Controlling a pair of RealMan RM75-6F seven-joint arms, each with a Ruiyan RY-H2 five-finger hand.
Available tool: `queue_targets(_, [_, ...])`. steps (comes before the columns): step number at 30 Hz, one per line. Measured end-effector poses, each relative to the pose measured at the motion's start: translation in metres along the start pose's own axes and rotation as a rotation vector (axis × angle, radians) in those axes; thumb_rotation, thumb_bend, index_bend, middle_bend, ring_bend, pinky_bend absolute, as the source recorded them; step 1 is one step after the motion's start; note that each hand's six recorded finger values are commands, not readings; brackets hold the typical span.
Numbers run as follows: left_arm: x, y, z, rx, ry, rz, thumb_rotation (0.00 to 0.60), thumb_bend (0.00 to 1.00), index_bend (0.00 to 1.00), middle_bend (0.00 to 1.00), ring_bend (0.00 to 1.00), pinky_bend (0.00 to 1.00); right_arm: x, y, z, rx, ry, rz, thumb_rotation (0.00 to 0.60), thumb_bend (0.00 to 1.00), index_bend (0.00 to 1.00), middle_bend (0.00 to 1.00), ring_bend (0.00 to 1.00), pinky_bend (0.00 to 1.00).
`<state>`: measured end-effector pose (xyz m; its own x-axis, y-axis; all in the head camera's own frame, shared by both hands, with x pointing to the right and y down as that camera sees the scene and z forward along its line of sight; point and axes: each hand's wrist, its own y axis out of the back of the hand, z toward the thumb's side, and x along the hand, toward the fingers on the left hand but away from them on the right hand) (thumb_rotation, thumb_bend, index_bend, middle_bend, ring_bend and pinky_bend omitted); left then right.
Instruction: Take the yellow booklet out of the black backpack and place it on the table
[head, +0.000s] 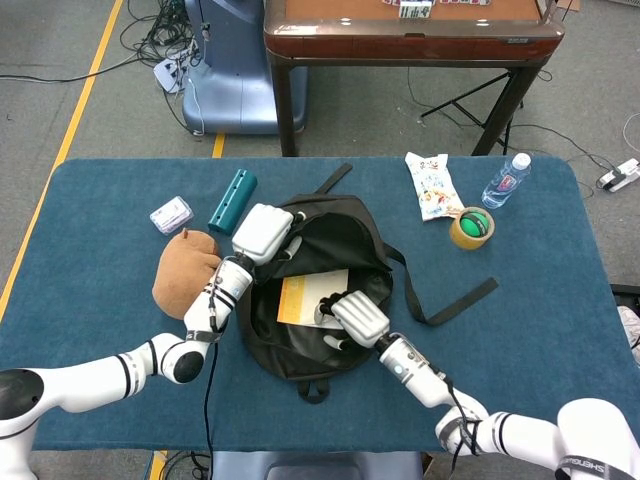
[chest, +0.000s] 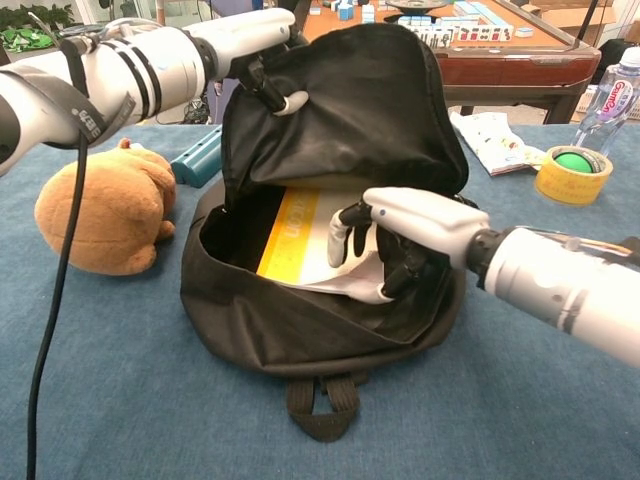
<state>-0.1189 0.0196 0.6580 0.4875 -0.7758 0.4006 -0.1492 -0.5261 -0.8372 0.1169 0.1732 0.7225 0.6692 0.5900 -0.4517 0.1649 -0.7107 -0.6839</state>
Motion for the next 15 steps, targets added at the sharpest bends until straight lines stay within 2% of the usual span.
queue_targets(5, [-0.001,-0.005,-0.006,0.009,0.014,-0.010,0.600,0.53,0.76,0.81,0.72,0.56,-0.007,-0.010,-0.007,0.048,-0.023,0.018,0.600,0.01,0.45,0.38,0.32,0.38])
queue_targets(12, [0.000,-0.009,-0.015,0.001,0.039,-0.016,0.600,0.53,0.76,0.81,0.72,0.56,0.002,-0.014,-0.021,0.092,-0.057,0.005,0.600,0.00,0.36,0.25,0.22,0.32])
queue_targets(15, [0.001,-0.011,-0.020,-0.001,0.056,-0.019,0.600,0.53,0.76,0.81,0.72,0.56,0.002,-0.014,-0.026,0.092,-0.067,-0.006,0.600,0.00,0.35,0.24,0.21,0.31])
